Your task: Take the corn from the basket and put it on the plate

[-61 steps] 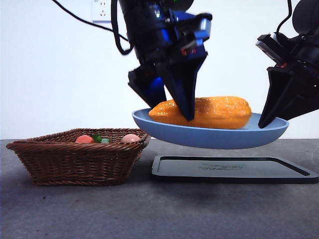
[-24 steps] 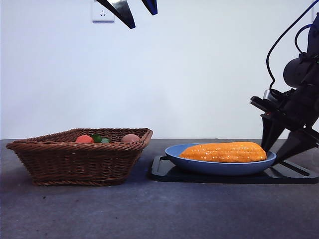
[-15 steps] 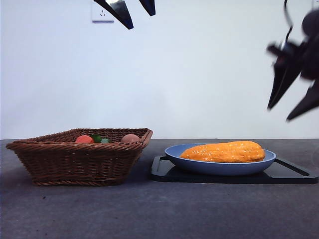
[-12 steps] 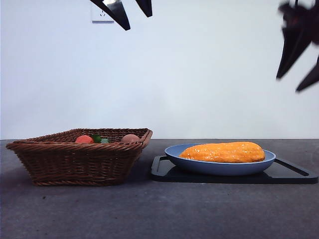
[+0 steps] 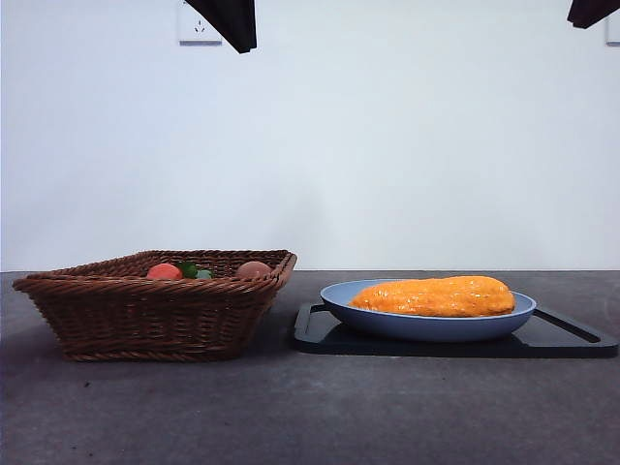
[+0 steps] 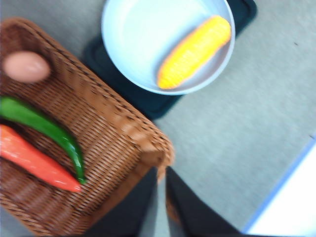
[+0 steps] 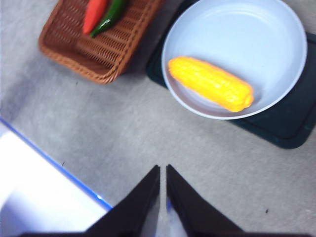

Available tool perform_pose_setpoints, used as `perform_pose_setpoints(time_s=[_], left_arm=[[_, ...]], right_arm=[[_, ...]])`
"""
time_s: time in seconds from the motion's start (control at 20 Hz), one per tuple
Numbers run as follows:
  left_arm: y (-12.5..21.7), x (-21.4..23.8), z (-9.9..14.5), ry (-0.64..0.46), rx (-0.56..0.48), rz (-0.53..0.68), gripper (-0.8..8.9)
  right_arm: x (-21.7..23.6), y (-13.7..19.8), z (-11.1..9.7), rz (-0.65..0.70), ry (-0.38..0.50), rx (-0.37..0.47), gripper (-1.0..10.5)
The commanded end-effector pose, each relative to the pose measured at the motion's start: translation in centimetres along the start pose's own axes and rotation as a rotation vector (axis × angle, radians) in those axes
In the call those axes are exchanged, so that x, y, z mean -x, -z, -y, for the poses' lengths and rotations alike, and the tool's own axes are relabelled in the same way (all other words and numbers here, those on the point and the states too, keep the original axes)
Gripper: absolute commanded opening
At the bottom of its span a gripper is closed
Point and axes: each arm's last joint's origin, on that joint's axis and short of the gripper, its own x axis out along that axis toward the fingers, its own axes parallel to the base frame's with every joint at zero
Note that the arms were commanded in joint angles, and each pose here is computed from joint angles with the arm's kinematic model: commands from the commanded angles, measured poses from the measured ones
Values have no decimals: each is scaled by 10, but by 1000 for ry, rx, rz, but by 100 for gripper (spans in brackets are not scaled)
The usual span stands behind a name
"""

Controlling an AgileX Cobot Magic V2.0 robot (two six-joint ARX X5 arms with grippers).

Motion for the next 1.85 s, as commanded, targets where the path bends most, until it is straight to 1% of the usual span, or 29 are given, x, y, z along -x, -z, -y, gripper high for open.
perform_pose_setpoints(time_s=[0.05,0.15,0.35,0.45,0.65,0.8,1.0,1.1,1.25,1.35,1.45,1.8,1.85], left_arm=[[-4,5,3,38,-10,29,7],[-4,5,5,75,-10,33,7],[-7,-2,6,180,-19,84,7],[-7,-10,5,190,-18,87,7],[-1,-38,2,190,-15,77,7],[9,-57,1,184,-16,115,7],[26,-72,-2,166,27,200,7],[41,-78,-3,125,47,256,7],[59,-85,-3,55,61,306,7],[67,-88,-2,44,61,314,7],[71,-90,-2,34,68,288,7],[70,-89,-2,36,65,295,8],[69,-88,-2,27,47,307,7]], right_arm=[[-11,5,4,-13,-1,10,2],[-25,16,11,-19,-3,5,2],[-47,34,21,0,-6,1,2],[-53,39,24,27,-6,-3,2],[-61,44,27,116,-9,31,2],[-64,46,29,180,-5,55,2],[-67,49,31,265,11,96,2],[-72,50,33,301,11,114,2],[-77,51,36,310,11,119,2],[-77,50,36,322,11,125,2],[-76,49,36,337,14,131,2],[-76,48,36,337,14,132,2],[-76,48,36,337,14,131,2]])
